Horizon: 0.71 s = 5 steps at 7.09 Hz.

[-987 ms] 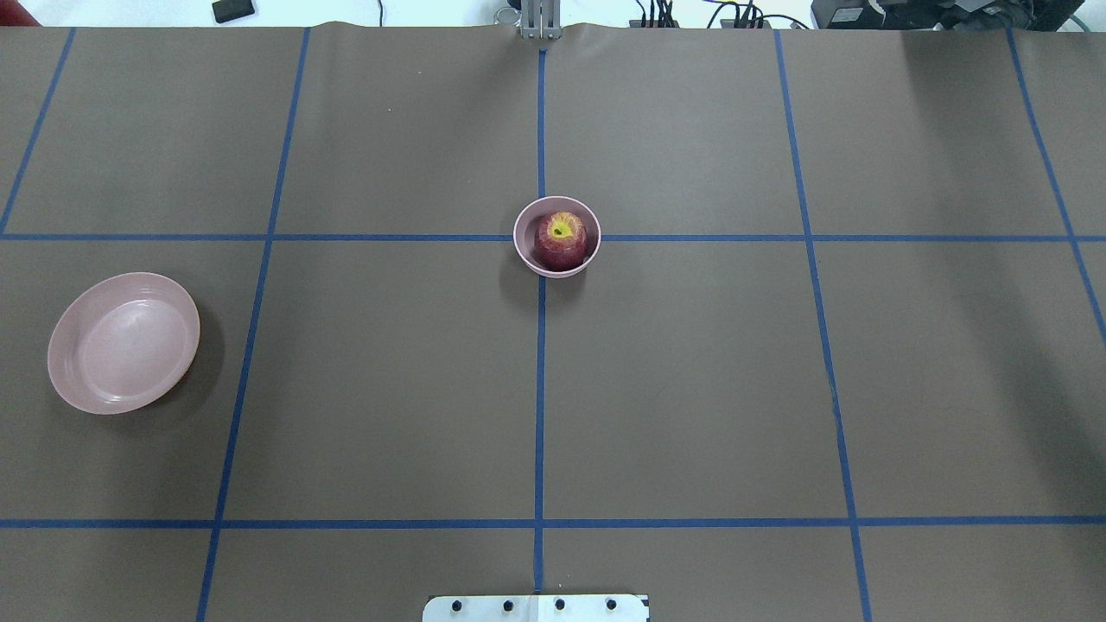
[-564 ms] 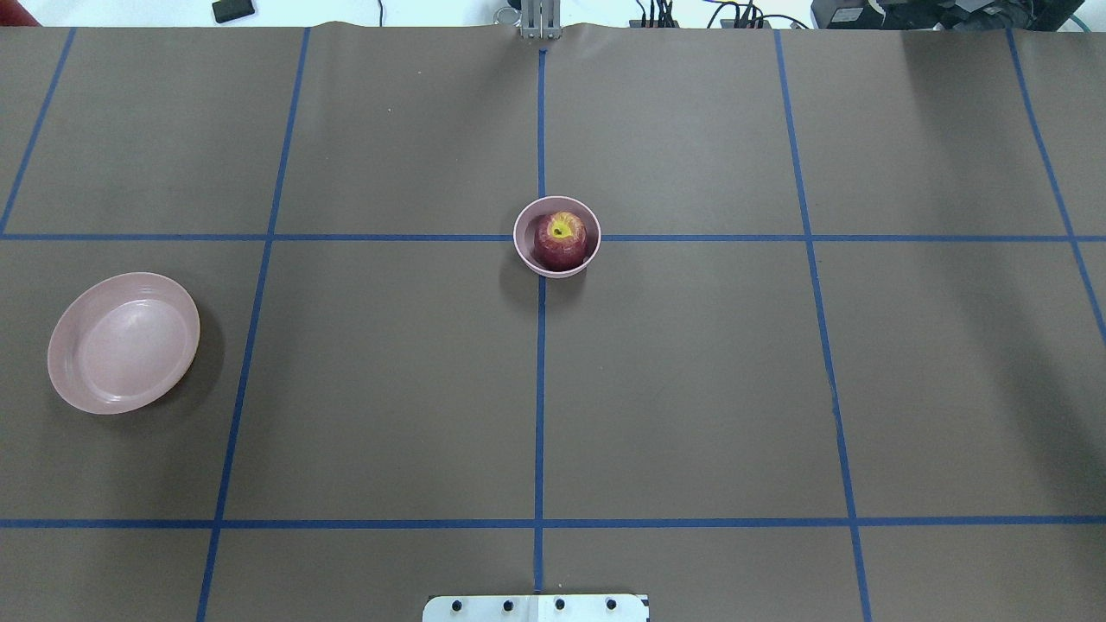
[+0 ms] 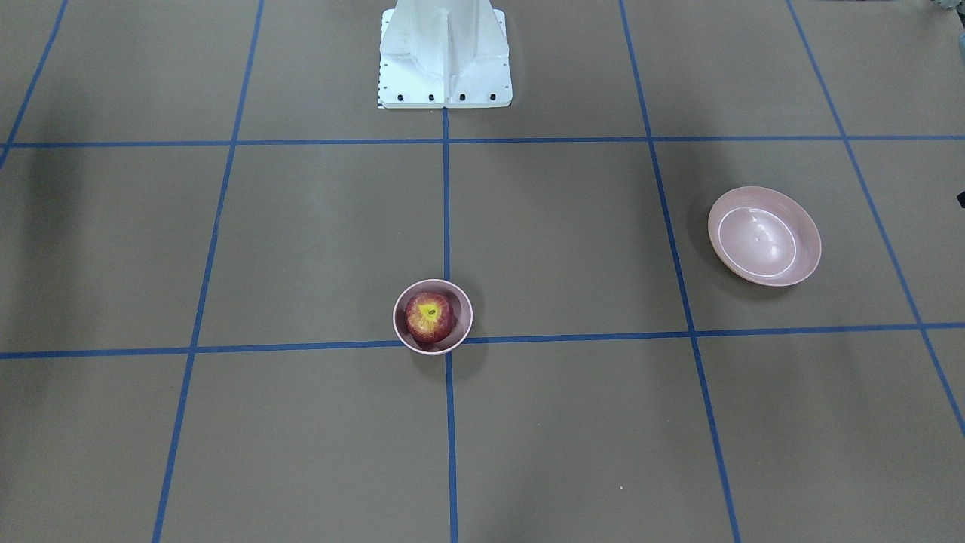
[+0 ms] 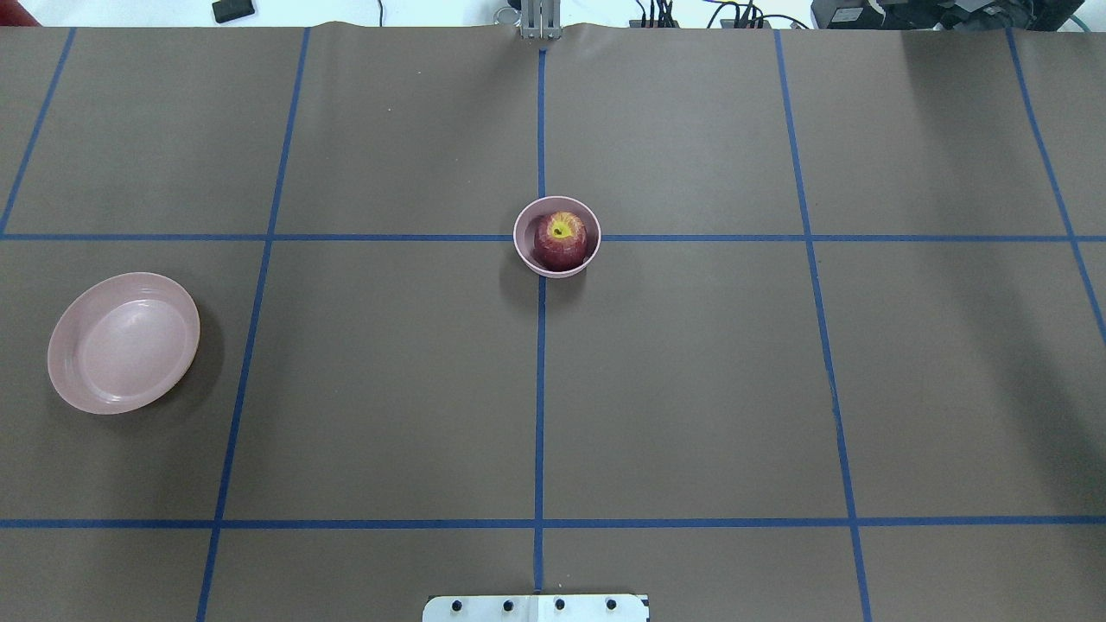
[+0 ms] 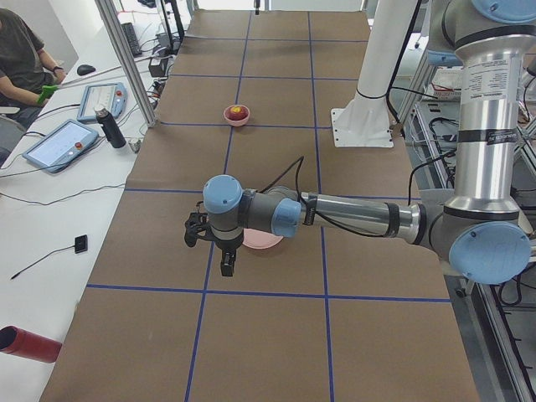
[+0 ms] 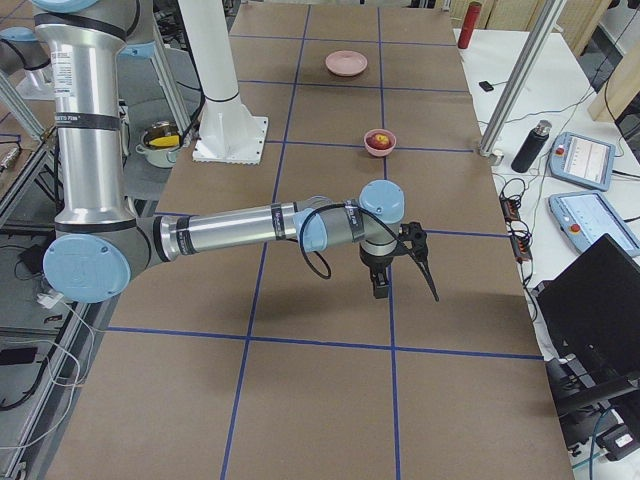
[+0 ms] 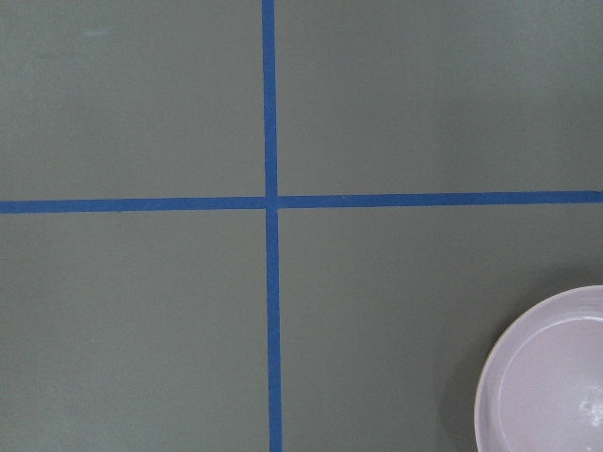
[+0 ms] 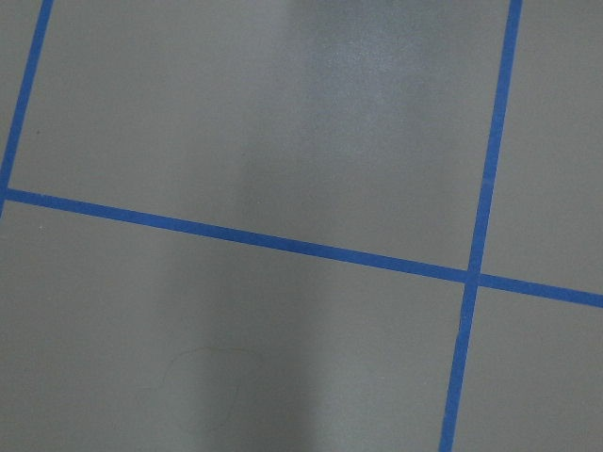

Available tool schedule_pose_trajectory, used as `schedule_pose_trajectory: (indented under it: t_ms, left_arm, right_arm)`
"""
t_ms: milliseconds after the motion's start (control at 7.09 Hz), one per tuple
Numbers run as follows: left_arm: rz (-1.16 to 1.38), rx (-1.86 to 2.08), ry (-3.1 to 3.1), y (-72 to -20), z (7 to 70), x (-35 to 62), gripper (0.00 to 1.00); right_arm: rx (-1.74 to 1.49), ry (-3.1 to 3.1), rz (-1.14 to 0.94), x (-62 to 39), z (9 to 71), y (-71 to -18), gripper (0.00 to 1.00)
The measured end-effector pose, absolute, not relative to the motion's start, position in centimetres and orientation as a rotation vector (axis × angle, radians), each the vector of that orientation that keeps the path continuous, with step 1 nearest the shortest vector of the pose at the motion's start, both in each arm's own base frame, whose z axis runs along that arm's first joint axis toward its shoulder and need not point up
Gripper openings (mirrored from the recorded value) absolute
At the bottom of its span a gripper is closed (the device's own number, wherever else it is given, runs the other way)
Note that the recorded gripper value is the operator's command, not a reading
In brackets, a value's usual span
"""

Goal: Move apple from plate to bowl

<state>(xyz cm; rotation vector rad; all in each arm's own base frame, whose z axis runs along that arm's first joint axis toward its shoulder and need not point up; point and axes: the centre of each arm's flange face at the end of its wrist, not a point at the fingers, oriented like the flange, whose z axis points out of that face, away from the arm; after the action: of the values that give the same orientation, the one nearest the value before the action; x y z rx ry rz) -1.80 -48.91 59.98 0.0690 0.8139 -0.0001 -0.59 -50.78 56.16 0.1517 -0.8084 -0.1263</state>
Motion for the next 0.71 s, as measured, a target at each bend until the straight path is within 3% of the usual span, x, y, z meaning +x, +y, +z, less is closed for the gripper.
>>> schedule_pose_trajectory:
  t_ms: [705]
  left_arm:
    - [0.001,0.074,0.814,-48.64,60.0,-1.83,0.98]
  right_arm:
    - [0.139,-0.808,-0.121,-0.55,56.81,-50.58,1.0]
